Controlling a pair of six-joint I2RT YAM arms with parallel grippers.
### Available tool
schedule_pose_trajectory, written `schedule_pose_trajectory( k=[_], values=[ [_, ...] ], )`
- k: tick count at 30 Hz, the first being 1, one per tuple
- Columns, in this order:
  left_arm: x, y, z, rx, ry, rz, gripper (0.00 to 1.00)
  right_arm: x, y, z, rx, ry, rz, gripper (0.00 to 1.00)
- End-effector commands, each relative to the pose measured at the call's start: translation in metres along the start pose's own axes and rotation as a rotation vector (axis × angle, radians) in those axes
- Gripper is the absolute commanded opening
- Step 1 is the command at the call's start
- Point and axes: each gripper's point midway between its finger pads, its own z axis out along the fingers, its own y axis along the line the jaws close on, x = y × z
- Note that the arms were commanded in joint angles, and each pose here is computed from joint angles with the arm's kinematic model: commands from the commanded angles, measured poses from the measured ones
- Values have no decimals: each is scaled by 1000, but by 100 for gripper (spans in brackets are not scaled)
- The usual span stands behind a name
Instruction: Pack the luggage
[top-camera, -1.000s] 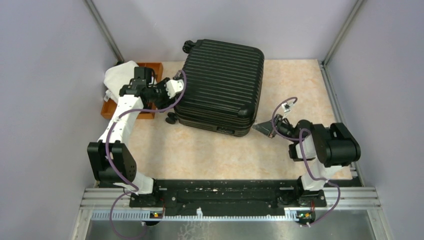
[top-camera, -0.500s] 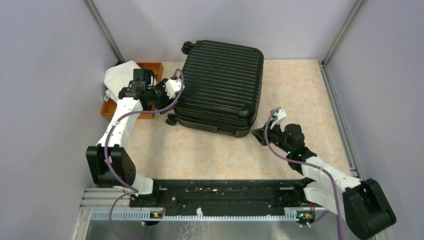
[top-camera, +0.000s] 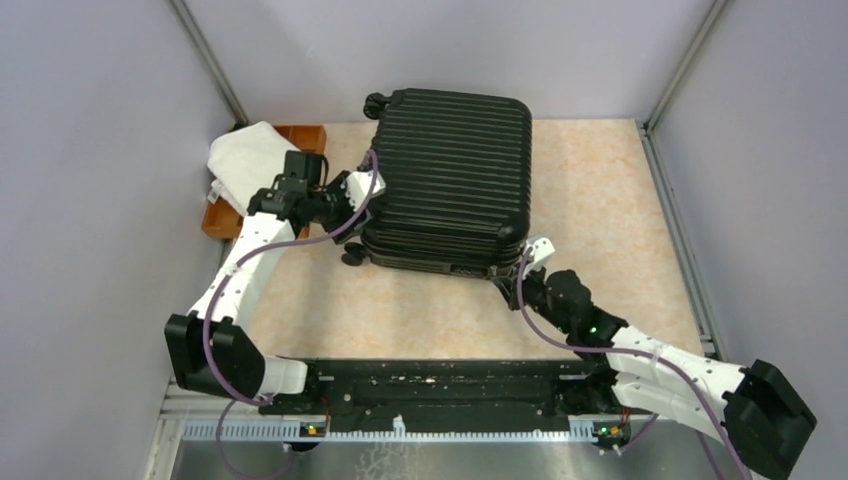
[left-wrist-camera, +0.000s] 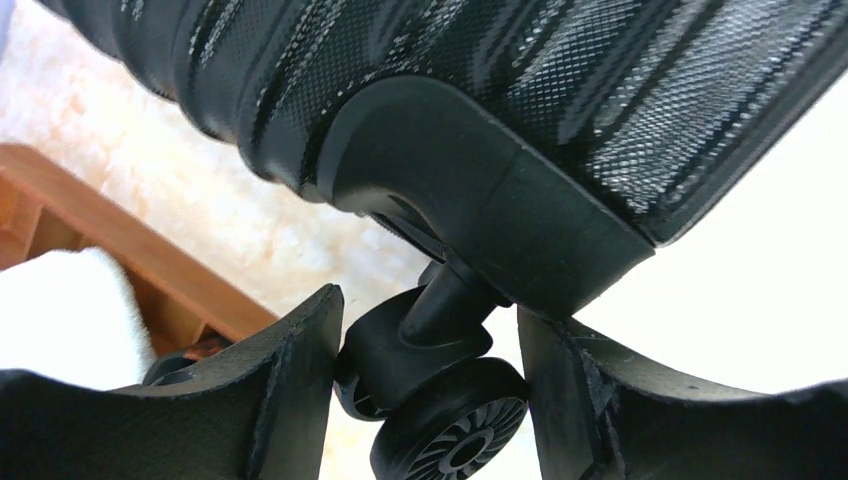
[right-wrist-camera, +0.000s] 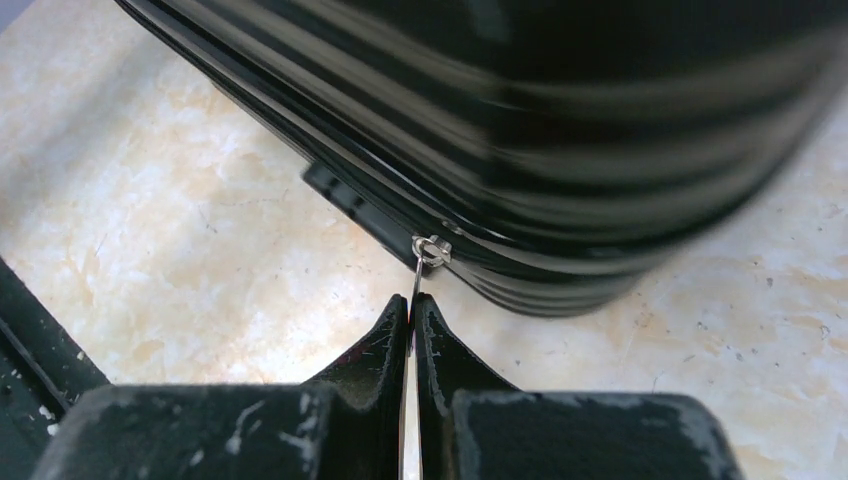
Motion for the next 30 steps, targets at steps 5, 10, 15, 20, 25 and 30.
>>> schedule_pose_trajectory(
  k=[5, 10, 15, 20, 25, 30],
  values=[
    [-83, -38, -4, 80, -265, -104, 2, -50, 56, 12, -91, -150, -29, 0],
    [-100, -52, -2, 129, -291, -219, 0, -63, 66, 18, -98, -185, -41, 0],
    [-121, -91, 8, 206, -292, -271, 0, -75, 55, 23, -19, -216, 3, 0],
    [-126, -114, 23, 210, -245, -275, 0, -68, 80, 32, -119, -172, 34, 0],
    [-142, -122, 19, 230, -268, -317, 0, -62, 114, 33, -216, -182, 17, 0],
    [-169, -140, 8, 279, -326, -306, 0, -68, 150, 36, -291, -219, 24, 0]
  ],
)
